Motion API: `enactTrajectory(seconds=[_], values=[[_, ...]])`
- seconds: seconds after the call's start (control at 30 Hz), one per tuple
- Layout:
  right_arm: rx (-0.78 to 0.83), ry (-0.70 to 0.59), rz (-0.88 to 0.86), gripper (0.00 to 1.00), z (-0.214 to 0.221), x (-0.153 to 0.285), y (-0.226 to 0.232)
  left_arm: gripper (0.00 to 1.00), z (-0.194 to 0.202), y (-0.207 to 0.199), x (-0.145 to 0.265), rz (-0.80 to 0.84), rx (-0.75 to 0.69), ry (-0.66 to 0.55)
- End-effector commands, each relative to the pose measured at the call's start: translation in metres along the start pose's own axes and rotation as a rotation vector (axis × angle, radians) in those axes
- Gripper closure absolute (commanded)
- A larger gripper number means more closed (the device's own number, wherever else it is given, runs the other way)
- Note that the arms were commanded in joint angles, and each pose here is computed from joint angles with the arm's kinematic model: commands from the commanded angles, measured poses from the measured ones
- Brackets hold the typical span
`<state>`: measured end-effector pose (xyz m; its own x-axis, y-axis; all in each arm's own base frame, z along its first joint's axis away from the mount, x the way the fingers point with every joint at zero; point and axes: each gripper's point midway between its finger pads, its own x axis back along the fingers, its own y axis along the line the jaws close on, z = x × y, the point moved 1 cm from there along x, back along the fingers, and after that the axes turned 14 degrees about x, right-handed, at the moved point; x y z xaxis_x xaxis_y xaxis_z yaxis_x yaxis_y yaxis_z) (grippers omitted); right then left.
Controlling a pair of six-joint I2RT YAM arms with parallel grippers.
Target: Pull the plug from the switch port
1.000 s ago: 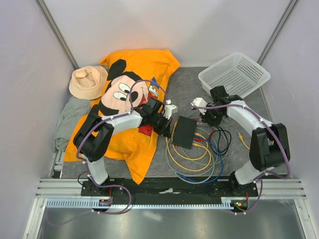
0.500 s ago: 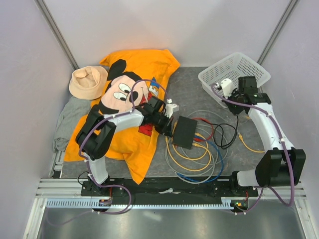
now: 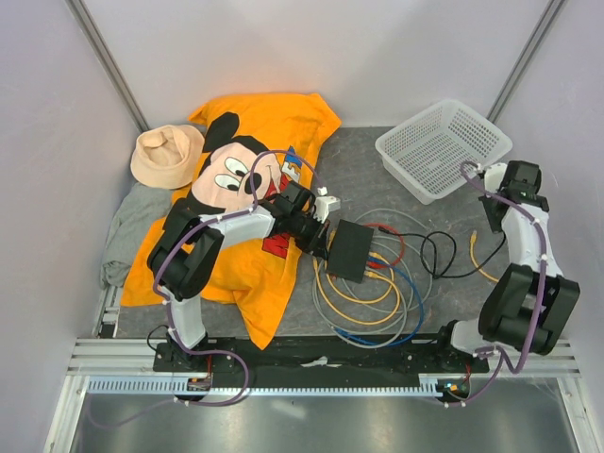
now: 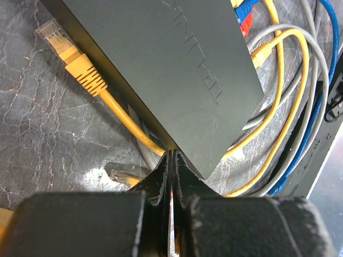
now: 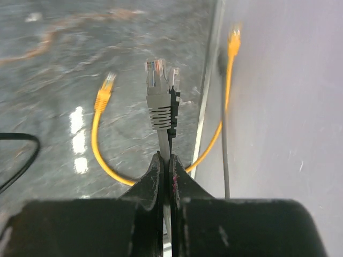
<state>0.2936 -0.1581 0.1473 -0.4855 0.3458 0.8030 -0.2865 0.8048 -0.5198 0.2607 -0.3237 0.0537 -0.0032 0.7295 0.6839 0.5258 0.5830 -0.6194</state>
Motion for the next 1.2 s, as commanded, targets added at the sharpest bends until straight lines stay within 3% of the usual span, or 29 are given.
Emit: enactTrajectory(seconds=[0.0, 0.23, 0.27, 0.3, 0.37, 0.4, 0.5, 0.7, 0.87, 1.0, 1.17], values=[[-0.115, 0.02, 0.047, 1.0, -0.001, -0.025, -0.019, 0.99, -0.014, -0.009, 0.001, 0.039, -0.006, -0.03], [-0.214, 0.019, -0.125, 0.99, -0.017, -0.065, 0.01, 0.98, -0.014, -0.008, 0.002, 0.032, -0.005, -0.032], [-0.228, 0.026, -0.144, 0.96, -0.018, -0.069, 0.013, 0.98, -0.013, -0.008, 0.002, 0.031, -0.005, -0.032], [-0.227, 0.042, -0.169, 0.83, -0.018, -0.077, 0.017, 0.98, -0.013, -0.008, 0.003, 0.029, -0.007, -0.033], [-0.238, 0.077, -0.194, 0.71, -0.014, -0.081, 0.022, 0.98, -0.013, -0.008, 0.004, 0.027, -0.013, -0.036], [-0.254, 0.085, -0.203, 0.59, -0.015, -0.084, 0.023, 0.98, -0.012, -0.007, 0.004, 0.025, -0.013, -0.034], [-0.283, 0.055, -0.225, 0.48, -0.024, -0.074, 0.024, 0.98, -0.01, -0.007, 0.005, 0.021, -0.018, -0.037], [-0.305, -0.094, -0.258, 0.43, -0.053, -0.032, 0.027, 0.98, -0.011, -0.007, 0.005, 0.023, -0.019, -0.035], [-0.211, 0.013, -0.189, 0.4, -0.014, -0.031, 0.035, 0.98, -0.014, -0.01, 0.006, 0.03, -0.024, -0.038], [-0.135, 0.16, -0.213, 0.36, 0.034, -0.042, 0.065, 0.98, -0.013, -0.009, 0.005, 0.03, -0.022, -0.036], [-0.131, 0.189, -0.245, 0.34, 0.05, -0.056, 0.087, 0.98, -0.014, -0.01, 0.006, 0.029, -0.025, -0.04]])
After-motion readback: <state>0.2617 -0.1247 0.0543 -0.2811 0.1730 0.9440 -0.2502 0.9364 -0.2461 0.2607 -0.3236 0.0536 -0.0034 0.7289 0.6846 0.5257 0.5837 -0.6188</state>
